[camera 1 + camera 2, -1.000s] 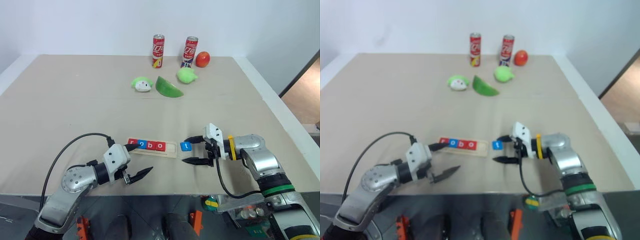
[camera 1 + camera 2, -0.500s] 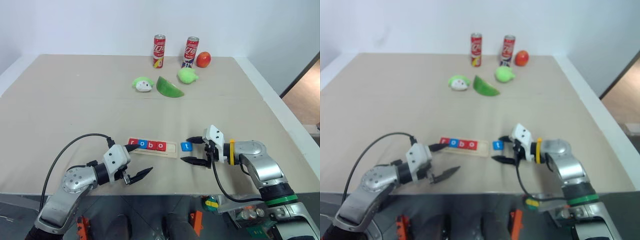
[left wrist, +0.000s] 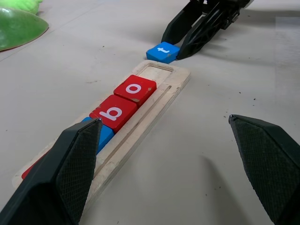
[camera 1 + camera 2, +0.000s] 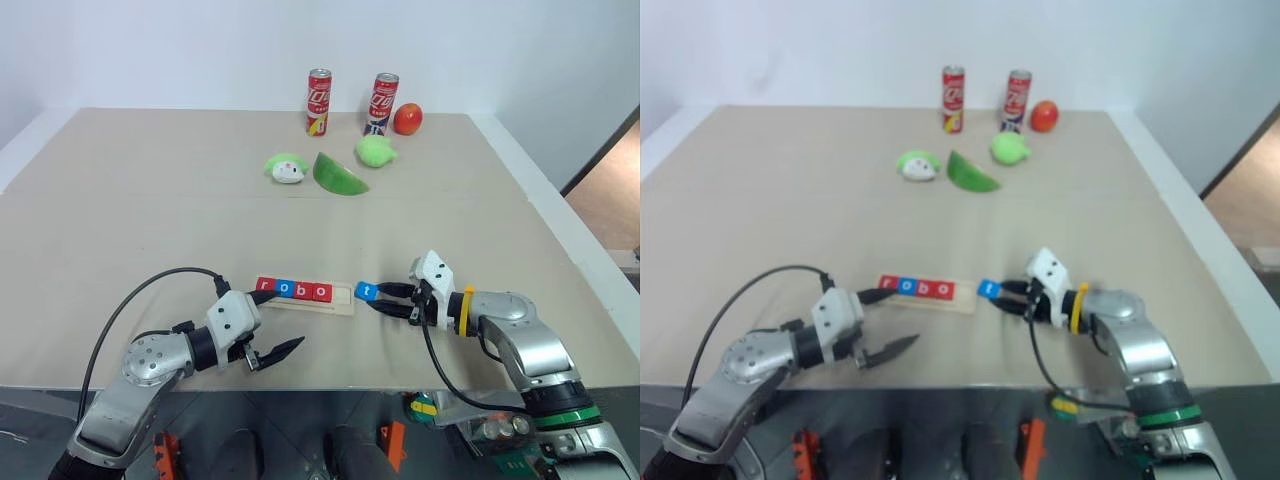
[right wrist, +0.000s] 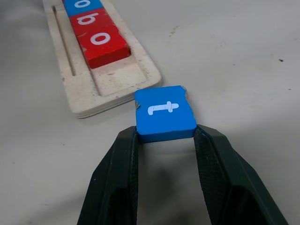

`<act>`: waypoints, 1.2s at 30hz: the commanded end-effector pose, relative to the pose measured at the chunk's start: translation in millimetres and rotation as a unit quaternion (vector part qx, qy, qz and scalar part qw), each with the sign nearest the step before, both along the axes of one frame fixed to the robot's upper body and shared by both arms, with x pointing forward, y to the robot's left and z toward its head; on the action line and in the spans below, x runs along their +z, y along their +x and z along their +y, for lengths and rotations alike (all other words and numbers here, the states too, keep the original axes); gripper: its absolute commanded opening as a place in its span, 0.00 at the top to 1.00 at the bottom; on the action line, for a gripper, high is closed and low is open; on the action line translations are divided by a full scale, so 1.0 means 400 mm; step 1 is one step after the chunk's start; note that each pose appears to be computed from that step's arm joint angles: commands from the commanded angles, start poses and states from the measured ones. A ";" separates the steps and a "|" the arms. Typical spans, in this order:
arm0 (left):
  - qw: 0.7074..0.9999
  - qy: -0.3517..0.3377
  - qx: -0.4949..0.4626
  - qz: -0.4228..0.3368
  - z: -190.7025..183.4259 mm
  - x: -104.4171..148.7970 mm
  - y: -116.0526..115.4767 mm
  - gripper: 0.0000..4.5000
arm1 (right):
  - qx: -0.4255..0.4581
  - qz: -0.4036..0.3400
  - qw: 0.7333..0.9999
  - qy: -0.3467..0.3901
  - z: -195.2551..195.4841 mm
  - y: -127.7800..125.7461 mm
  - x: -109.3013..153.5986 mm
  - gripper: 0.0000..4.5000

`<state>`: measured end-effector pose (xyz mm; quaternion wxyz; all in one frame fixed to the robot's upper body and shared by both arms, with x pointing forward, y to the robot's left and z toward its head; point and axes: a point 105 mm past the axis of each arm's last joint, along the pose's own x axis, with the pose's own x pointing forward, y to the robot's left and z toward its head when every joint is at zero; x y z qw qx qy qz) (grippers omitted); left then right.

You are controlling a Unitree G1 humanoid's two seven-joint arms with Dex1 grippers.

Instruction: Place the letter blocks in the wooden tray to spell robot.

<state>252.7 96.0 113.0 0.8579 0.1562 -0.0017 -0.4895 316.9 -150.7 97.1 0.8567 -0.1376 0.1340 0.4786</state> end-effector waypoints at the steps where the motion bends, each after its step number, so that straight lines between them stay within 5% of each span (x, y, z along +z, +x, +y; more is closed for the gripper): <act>1: 1.000 -0.002 -0.003 -0.016 0.002 0.015 0.002 0.00 | -0.002 -0.022 1.000 0.007 -0.003 -0.003 0.034 0.74; 16: 1.000 -0.005 0.014 -0.016 0.009 0.013 0.005 0.00 | 0.046 -0.079 0.996 -0.003 0.029 0.042 0.149 0.74; 25: 1.000 -0.009 0.024 -0.015 0.008 0.012 -0.003 0.00 | 0.160 -0.041 0.985 -0.047 0.102 0.004 0.085 0.74; 36: 0.999 -0.011 0.034 -0.015 0.013 0.011 -0.006 0.00 | 0.157 -0.041 0.985 -0.053 0.102 0.024 0.070 0.74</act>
